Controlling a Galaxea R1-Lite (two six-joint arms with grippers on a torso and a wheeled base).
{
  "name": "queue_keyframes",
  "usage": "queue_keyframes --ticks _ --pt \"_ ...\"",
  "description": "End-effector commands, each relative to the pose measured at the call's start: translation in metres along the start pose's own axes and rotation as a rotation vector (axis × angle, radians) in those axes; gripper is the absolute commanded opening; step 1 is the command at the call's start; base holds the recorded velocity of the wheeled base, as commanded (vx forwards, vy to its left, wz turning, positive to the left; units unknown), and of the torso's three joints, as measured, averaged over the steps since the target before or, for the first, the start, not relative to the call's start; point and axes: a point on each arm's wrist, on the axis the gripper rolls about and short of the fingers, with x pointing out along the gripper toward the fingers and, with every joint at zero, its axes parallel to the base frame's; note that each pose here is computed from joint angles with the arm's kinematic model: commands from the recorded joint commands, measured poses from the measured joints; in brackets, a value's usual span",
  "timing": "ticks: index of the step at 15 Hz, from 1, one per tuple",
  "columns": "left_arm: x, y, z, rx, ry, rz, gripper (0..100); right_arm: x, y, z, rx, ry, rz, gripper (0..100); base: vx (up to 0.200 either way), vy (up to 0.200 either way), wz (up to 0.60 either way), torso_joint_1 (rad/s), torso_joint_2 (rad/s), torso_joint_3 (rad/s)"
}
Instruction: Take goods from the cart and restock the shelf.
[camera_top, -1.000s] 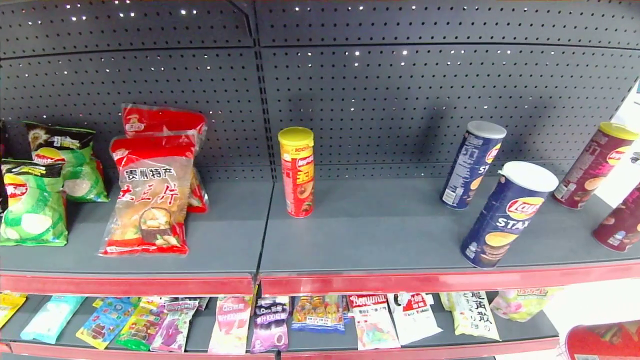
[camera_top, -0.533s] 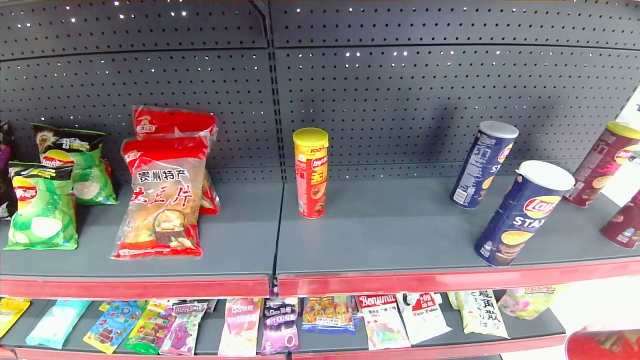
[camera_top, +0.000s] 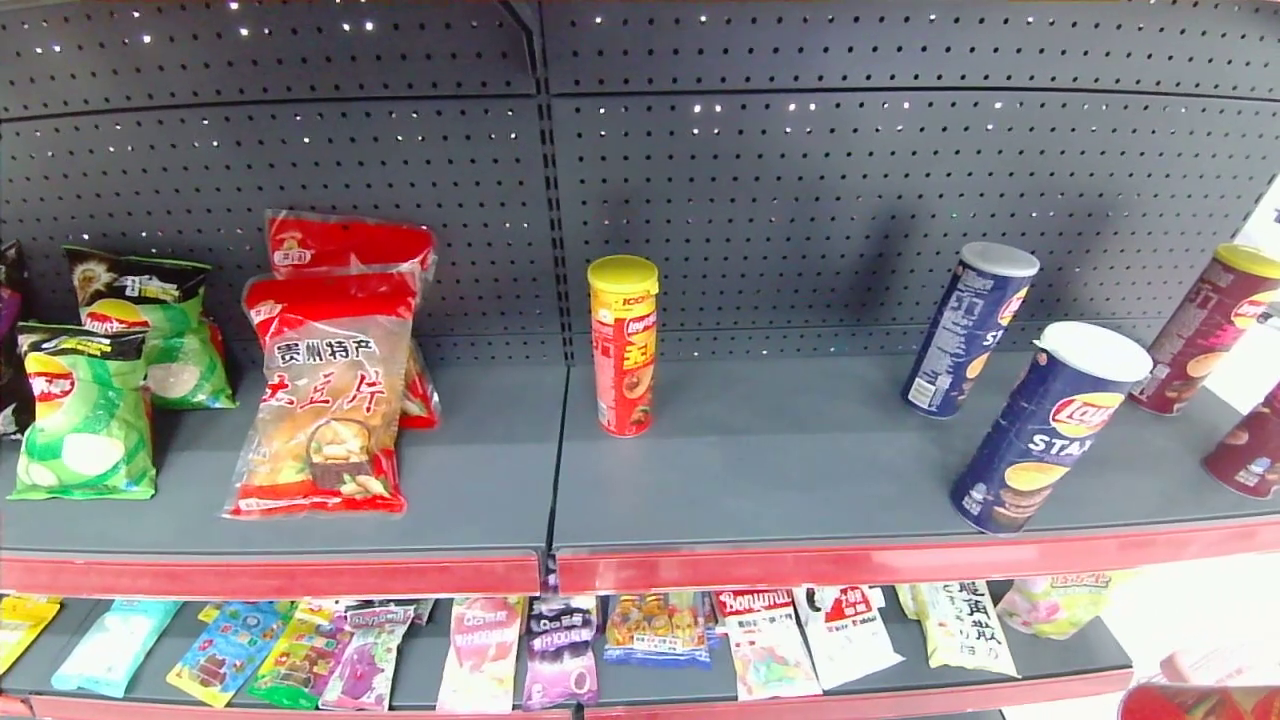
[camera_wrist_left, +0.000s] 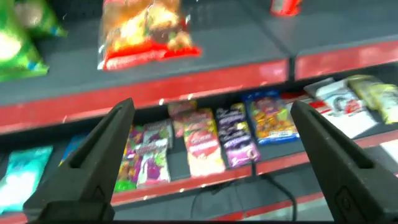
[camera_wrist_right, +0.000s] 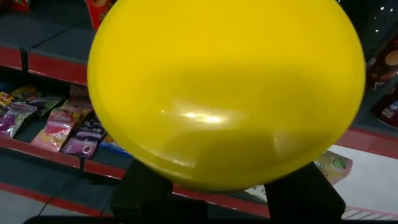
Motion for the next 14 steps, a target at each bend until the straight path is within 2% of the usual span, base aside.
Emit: queue_keyframes --ticks 1,2,3,4,5,6,8,9,11,13,14 --pt "0.055 0.008 0.117 -0.157 0.133 -0.069 100 0.004 0.001 -0.003 -0.003 0.041 -0.018 0 0.000 0.000 0.00 0.000 0.00 0.000" --pt "0.086 0.004 0.129 -0.148 0.171 -0.196 100 0.005 0.001 -0.004 -0.005 0.055 -0.017 0 0.000 0.000 0.00 0.000 0.00 0.000" --pt "0.112 0.000 0.133 -0.125 0.163 -0.289 100 0.006 0.001 -0.004 -0.006 0.063 -0.019 0 0.000 0.000 0.00 0.000 0.00 0.000" --pt "0.147 -0.002 0.131 -0.099 0.175 -0.327 100 0.006 0.001 -0.004 -0.006 0.067 -0.031 0 0.000 0.000 0.00 0.000 0.00 0.000" --pt "0.186 -0.004 0.131 -0.070 0.159 -0.349 100 0.007 0.001 -0.006 -0.007 0.074 -0.040 0 0.000 0.000 0.00 0.000 0.00 0.000" --pt "0.220 -0.007 0.133 -0.060 0.136 -0.370 100 0.007 0.002 -0.011 -0.007 0.083 -0.039 0 0.000 0.000 0.00 0.000 0.00 0.000" --pt "0.270 -0.016 0.130 -0.057 0.141 -0.421 100 0.007 0.003 -0.019 -0.005 0.094 -0.034 0 0.000 0.000 0.00 0.000 0.00 0.000" --pt "0.285 -0.027 0.131 -0.054 0.147 -0.471 100 0.008 0.004 -0.023 -0.003 0.101 -0.032 0 0.000 0.000 0.00 0.000 0.00 0.000" --pt "0.308 -0.040 0.123 -0.055 0.171 -0.552 100 0.008 0.004 -0.024 0.006 0.105 -0.030 0 0.000 0.000 0.00 0.000 0.00 0.000" --pt "0.336 -0.059 0.112 -0.048 0.197 -0.592 100 0.008 0.004 -0.024 0.037 0.103 -0.035 0 0.000 0.000 0.00 0.000 0.00 0.000" --pt "0.347 -0.063 0.107 -0.047 0.201 -0.597 100 0.008 0.004 -0.024 0.041 0.106 -0.035 0 0.000 0.000 0.00 0.000 0.00 0.000"
